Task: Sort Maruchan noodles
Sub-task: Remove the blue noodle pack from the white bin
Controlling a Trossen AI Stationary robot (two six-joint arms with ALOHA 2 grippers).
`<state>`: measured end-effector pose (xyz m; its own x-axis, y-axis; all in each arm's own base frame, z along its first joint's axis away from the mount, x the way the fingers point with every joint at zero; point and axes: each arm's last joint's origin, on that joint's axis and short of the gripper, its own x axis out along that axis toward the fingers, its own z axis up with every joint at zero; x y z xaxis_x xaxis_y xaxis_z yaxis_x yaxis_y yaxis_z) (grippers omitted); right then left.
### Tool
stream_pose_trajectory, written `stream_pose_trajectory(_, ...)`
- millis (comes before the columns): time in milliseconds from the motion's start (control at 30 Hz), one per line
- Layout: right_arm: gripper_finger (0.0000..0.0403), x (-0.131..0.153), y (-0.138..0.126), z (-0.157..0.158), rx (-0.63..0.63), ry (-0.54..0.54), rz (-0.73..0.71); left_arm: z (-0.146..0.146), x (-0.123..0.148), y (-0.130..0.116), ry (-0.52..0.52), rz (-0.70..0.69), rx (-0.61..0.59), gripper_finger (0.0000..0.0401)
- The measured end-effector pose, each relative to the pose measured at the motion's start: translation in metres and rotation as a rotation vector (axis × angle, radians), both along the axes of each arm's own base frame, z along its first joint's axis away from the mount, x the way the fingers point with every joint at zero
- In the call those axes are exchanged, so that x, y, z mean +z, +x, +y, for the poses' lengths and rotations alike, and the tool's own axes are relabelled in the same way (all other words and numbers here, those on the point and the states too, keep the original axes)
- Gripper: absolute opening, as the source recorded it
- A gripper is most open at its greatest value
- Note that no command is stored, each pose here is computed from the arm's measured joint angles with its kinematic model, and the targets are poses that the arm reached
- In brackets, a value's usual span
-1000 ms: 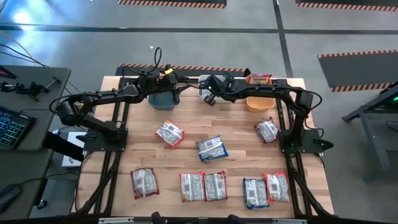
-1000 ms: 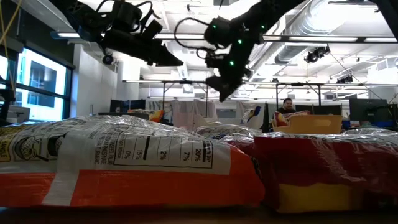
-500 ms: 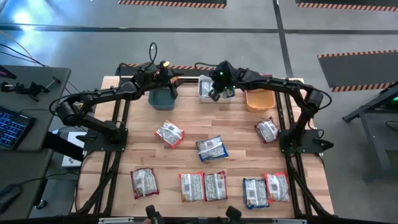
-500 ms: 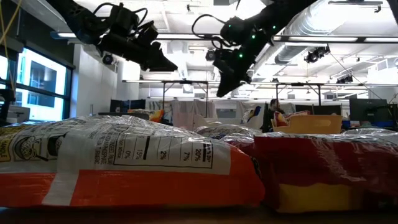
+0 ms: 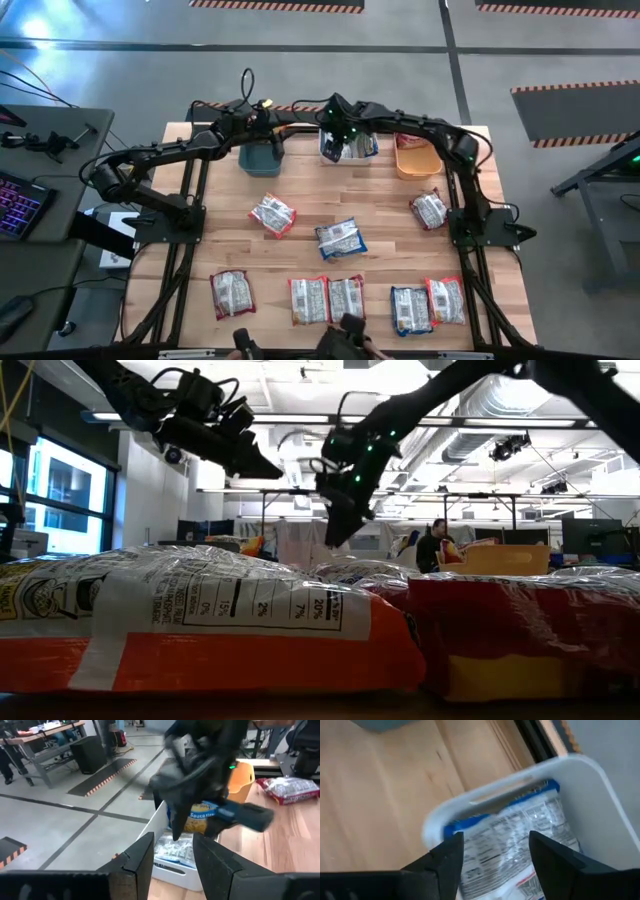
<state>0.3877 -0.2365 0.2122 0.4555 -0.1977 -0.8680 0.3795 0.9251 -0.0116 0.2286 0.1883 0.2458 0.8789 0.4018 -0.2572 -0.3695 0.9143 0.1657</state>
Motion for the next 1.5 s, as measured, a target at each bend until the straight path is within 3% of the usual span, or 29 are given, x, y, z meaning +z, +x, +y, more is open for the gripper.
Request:
stream_pose_trajectory(267,0.0144,-0.013,0.013,-0.015,-0.013,0.022,0.064,0.000,-0.001,0.000,0.002,0.009,-0.002,0.0124)
stream_pose_trajectory(600,0.0009,-0.021,0.013,-0.015,0.001,0.007,0.109,0.000,-0.001,0.000,0.003,0.009,-0.002,0.0123)
stream_pose_trajectory(833,0.0001,-0.003,0.017,-0.018,0.010,-0.026,0.071,0.000,-0.001,0.000,0.002,0.009,-0.002,0.0123)
stream_pose_trajectory(1133,0.0000,0.065,-0.006,-0.005,-0.031,-0.160,-0.039,0.000,-0.002,0.000,0.000,0.024,-0.004,0.0121)
stream_pose_trajectory(1400,0.0000,0.033,-0.042,0.017,-0.061,-0.166,-0.221,0.000,-0.002,0.000,-0.002,0.024,-0.004,0.0110)
stream_pose_trajectory(1500,0.0012,0.026,-0.044,0.024,-0.087,-0.147,-0.249,0.000,-0.001,0.000,0.006,0.009,-0.004,0.0106)
